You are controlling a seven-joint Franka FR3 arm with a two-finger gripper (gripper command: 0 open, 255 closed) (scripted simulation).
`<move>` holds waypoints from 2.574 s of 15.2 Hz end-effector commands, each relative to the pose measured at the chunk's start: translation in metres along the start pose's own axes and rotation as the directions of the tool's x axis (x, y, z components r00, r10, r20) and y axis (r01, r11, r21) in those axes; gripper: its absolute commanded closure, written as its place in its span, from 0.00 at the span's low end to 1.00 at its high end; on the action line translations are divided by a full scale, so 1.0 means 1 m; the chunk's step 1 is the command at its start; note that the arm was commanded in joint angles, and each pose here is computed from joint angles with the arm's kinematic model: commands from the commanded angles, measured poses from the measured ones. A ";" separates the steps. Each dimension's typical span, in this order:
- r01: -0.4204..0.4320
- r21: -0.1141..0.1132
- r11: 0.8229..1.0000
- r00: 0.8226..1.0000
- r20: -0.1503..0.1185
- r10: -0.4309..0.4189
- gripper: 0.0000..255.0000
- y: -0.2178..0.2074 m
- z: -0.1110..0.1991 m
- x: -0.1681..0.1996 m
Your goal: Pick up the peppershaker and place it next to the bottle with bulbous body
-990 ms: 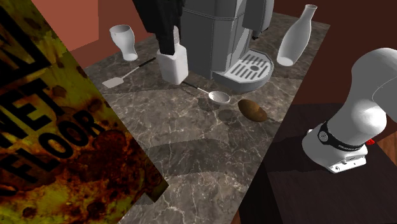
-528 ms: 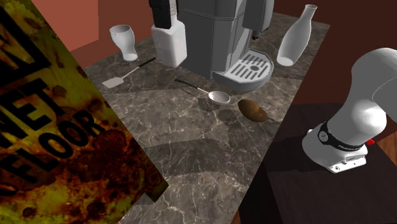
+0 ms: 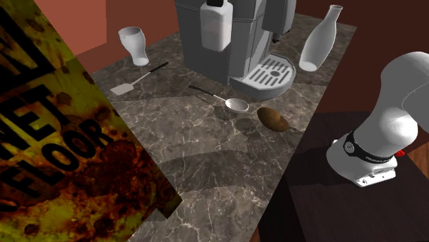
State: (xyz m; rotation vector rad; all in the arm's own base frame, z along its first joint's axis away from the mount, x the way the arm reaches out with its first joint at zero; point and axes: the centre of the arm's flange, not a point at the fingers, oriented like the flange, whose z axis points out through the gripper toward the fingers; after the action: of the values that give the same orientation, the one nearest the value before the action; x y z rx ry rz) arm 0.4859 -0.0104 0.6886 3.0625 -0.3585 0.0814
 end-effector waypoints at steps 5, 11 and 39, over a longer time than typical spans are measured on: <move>0.001 0.001 1.000 1.000 0.000 -0.001 1.00 0.063 0.002 -0.053; 0.001 0.001 1.000 1.000 0.000 -0.001 1.00 0.123 0.002 -0.105; 0.001 0.001 1.000 1.000 0.000 -0.001 1.00 0.389 0.007 -0.334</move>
State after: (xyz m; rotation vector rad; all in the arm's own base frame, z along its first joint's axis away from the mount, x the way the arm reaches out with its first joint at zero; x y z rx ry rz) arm 0.0753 -0.3094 0.6846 3.0631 -0.3591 0.0817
